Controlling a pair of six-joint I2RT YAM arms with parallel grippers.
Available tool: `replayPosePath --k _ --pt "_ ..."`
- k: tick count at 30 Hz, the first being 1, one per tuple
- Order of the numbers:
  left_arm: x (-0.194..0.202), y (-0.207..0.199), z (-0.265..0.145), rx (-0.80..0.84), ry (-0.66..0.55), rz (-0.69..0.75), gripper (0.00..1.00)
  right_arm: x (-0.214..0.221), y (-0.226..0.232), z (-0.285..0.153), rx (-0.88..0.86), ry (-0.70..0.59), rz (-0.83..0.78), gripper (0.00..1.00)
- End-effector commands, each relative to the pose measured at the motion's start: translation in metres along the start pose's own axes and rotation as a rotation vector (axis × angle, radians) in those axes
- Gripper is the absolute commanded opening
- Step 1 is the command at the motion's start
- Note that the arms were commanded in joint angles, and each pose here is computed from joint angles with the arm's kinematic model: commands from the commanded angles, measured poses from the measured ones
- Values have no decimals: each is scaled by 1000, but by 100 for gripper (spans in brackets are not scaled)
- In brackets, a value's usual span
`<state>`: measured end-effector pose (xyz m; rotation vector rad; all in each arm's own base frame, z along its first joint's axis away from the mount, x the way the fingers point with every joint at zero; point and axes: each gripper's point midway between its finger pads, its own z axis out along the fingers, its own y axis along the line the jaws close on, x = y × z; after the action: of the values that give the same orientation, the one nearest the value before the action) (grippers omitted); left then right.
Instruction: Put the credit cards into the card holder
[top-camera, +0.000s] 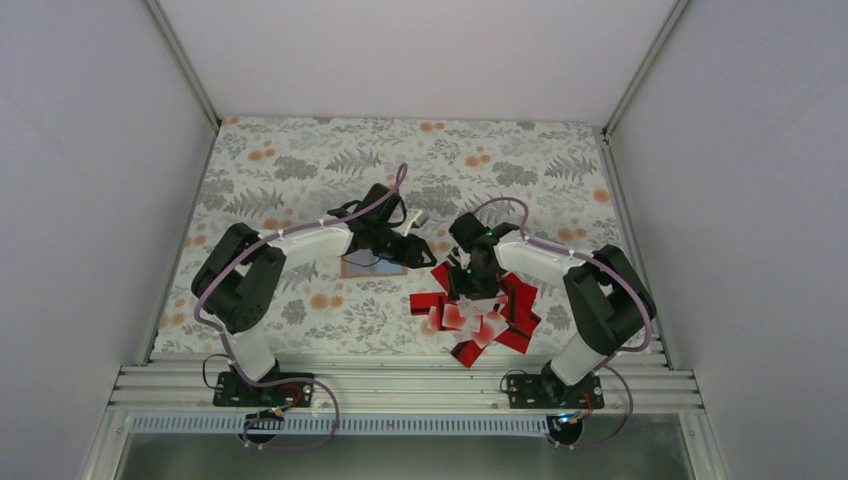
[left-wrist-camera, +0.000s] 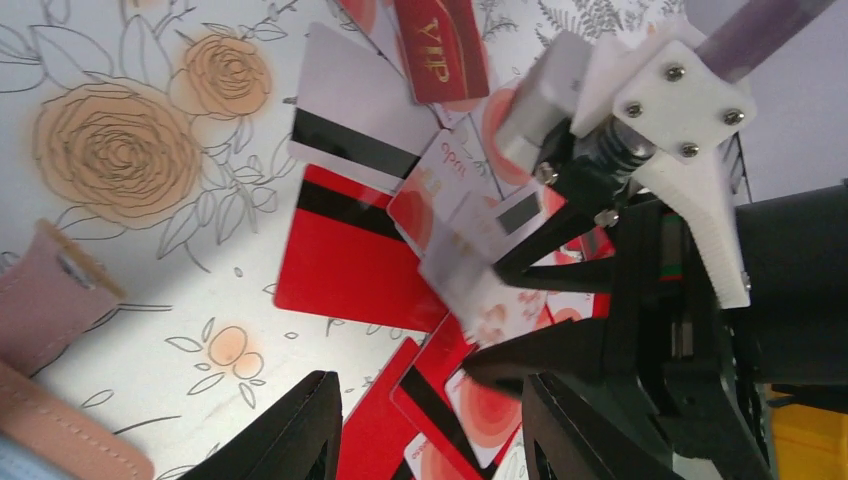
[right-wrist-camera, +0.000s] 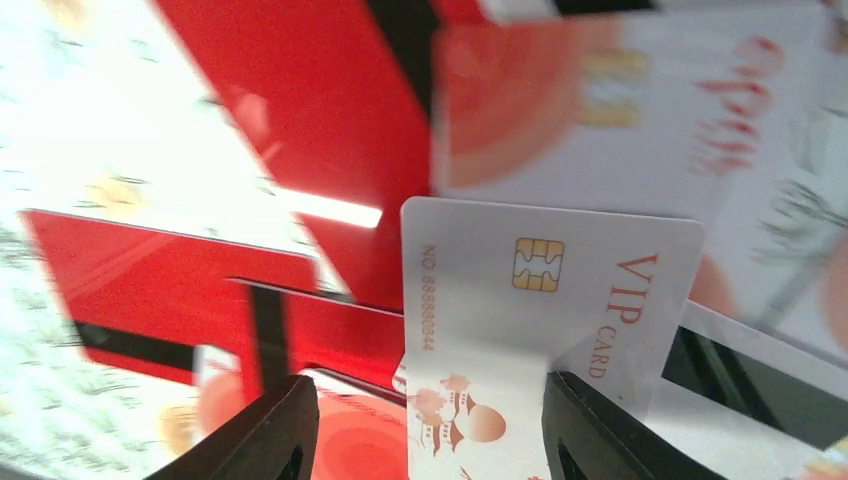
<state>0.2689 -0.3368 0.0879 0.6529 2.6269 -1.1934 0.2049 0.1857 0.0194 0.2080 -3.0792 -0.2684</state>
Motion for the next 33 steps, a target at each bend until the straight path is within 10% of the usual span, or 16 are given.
replayPosePath --k 1,18,33 --pt "0 -15 4 92 -3 -5 46 -16 46 11 -246 -31 -81 57" --pt "12 -14 26 71 81 -8 47 10 -1 -10 -78 -31 63 65" --pt "29 -8 48 92 167 -95 47 6 -11 7 -161 -53 156 39"
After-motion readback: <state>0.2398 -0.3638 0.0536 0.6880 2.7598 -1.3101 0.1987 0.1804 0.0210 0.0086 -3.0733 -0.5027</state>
